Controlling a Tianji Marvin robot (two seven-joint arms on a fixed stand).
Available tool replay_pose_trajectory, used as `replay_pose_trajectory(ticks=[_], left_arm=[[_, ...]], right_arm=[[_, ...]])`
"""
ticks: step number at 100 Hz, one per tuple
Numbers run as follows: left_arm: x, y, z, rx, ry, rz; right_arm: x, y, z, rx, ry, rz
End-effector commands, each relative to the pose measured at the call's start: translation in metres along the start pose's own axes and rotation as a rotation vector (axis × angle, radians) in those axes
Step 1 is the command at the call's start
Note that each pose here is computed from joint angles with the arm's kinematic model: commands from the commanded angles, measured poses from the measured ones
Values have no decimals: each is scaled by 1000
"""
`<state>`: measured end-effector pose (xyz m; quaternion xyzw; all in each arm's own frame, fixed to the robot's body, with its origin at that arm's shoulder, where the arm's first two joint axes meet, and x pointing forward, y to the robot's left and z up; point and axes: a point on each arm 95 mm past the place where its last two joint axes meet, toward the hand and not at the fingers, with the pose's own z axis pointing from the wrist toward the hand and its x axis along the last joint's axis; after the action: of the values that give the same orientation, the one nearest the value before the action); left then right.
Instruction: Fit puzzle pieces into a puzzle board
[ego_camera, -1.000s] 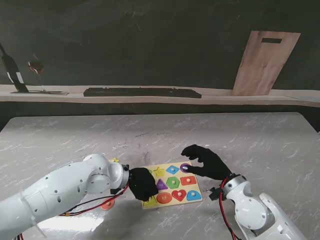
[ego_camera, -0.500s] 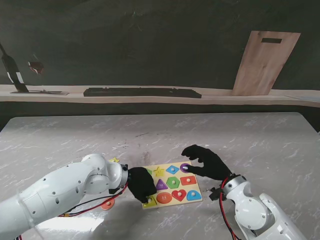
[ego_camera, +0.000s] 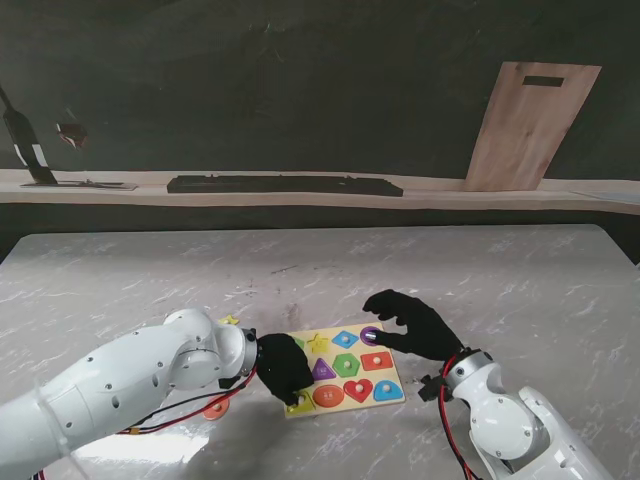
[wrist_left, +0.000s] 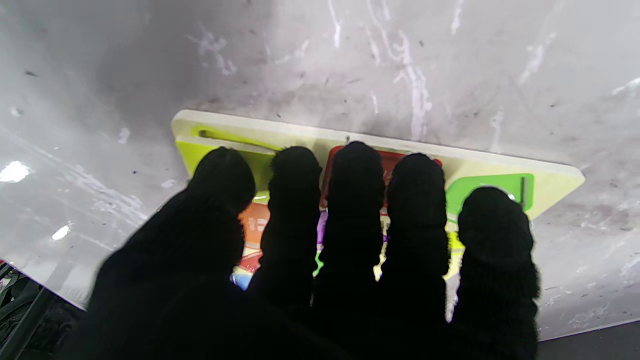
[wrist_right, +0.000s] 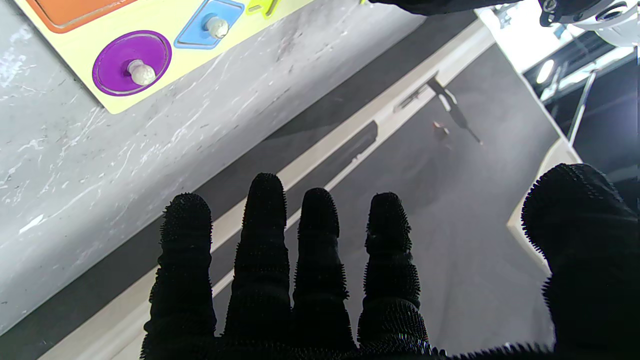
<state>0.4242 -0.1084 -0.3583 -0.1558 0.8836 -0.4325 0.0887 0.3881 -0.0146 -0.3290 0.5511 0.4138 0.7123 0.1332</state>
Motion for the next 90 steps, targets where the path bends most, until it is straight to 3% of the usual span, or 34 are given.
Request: replay_pose_trajectory(ticks=[1, 90], left_arm=[[0, 0, 0, -7, -3, 6], [-1, 0, -1, -14, -16, 20]], right_arm=[[2, -4, -1, 3, 3, 7], [1, -4, 0, 5, 2, 11]])
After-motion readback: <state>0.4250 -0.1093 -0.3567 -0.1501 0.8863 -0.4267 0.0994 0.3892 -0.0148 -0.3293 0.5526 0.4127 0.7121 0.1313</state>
